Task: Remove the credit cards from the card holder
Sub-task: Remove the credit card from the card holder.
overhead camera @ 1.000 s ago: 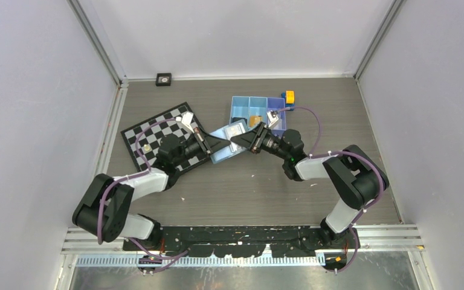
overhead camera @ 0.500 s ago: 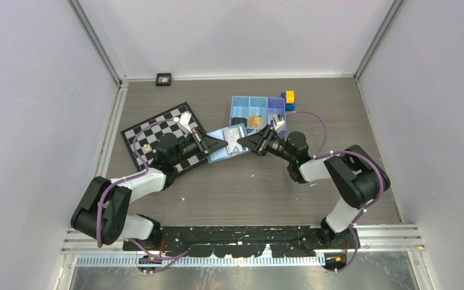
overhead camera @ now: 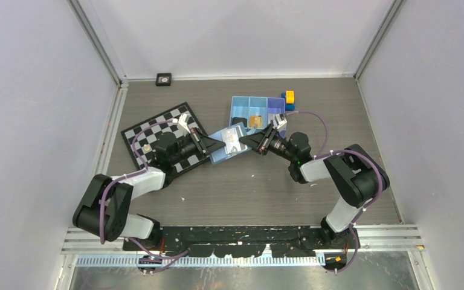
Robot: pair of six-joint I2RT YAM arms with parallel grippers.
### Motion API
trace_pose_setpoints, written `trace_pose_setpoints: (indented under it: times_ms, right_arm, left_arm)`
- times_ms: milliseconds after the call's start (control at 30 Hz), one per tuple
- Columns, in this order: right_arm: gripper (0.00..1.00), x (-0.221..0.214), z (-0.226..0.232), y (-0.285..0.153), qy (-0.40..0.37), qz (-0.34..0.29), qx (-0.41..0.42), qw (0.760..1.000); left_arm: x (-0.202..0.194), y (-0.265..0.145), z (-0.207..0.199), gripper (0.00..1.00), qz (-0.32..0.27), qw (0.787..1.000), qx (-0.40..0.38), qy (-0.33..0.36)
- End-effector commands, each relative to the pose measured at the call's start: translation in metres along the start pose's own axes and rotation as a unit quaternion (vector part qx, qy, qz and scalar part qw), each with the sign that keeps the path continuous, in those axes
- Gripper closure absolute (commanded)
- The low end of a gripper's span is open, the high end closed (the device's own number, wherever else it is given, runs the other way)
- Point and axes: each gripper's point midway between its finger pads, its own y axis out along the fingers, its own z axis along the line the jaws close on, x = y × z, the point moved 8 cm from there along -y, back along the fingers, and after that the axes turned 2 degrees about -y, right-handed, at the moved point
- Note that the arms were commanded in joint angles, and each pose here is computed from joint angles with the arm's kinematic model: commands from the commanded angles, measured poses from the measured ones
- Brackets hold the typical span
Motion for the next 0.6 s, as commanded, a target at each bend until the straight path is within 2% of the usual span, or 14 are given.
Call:
trace_pose_setpoints:
  times_ms: [0,67,200,333,467,567]
  right_arm:
    - [0.68,0.002,0.013,0.003,-0.010,0.003,0.050,0.999]
    - [0.60,-0.001,0.014,0.005,-0.011,0.009,0.050,0.999]
    - [0.59,-0.005,0.016,0.010,-0.016,0.024,0.052,0.998]
    - [0.74,-0.006,0.016,0.011,-0.014,0.028,0.052,0.998]
    - [0.98,-0.005,0.016,0.012,-0.013,0.029,0.046,0.998]
    - [1.00,-0.006,0.017,0.011,-0.013,0.029,0.045,0.998]
  left_arm:
    - [0.005,0.003,-0.013,1.00,0.009,0.999,-0.049,0.010]
    - [0.004,0.004,-0.012,1.00,0.013,0.999,-0.052,0.007]
    - [0.004,0.005,-0.013,1.00,0.018,0.998,-0.058,0.004]
    - [0.004,0.006,-0.013,1.00,0.019,0.998,-0.059,0.002]
    - [0.004,0.003,-0.016,1.00,0.012,0.997,-0.078,0.003]
    - [0.004,0.002,-0.022,0.96,0.008,0.994,-0.105,0.007]
